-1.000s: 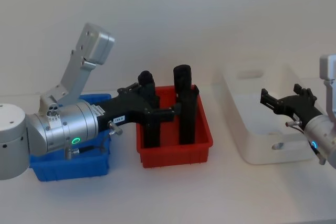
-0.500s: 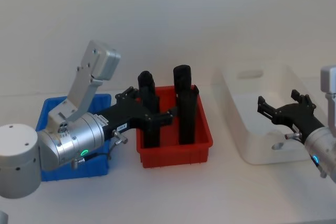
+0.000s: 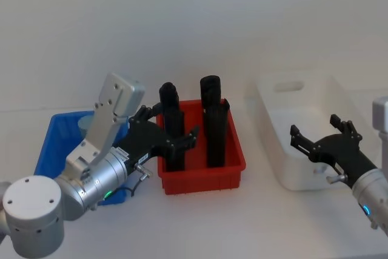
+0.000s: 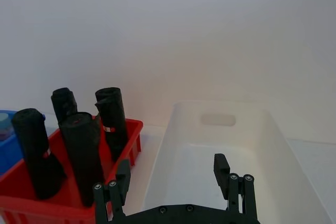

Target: Pick the cotton swabs from the blue box and place them into the white box.

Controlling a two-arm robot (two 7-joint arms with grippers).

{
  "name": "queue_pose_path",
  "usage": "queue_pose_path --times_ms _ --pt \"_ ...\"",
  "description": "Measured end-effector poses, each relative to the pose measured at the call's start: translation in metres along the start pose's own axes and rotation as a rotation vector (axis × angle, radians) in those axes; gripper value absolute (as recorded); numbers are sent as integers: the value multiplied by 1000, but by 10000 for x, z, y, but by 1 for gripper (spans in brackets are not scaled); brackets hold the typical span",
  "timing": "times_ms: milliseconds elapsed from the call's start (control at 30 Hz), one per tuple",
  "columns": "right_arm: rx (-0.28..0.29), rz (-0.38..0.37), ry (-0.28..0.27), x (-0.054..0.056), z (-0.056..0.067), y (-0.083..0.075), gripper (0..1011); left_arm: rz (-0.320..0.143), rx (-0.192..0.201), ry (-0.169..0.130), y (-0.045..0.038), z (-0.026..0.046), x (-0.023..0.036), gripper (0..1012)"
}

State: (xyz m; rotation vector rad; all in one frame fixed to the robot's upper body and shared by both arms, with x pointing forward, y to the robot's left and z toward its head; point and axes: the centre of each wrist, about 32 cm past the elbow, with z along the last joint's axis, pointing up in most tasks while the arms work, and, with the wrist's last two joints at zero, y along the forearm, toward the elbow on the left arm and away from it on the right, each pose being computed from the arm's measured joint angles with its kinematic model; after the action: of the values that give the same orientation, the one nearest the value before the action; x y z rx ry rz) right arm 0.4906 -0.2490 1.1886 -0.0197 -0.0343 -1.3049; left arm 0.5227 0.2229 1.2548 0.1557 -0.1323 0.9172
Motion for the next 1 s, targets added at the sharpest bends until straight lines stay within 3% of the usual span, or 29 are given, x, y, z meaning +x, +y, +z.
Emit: queue_pose_path --times_ms 333,633,767,1000 --pt "40 50 -5 -160 1 -283 1001 98 -45 -34 16 -193 -196 1000" --pt "57 73 -5 -232 11 -412 1001 188 -96 -58 44 -368 -389 1000" --pt "58 75 -5 -239 11 -424 1001 209 -109 -62 53 -410 -438 999" --pt "59 74 -4 -241 12 -425 1001 222 -118 -65 59 -435 -469 1000"
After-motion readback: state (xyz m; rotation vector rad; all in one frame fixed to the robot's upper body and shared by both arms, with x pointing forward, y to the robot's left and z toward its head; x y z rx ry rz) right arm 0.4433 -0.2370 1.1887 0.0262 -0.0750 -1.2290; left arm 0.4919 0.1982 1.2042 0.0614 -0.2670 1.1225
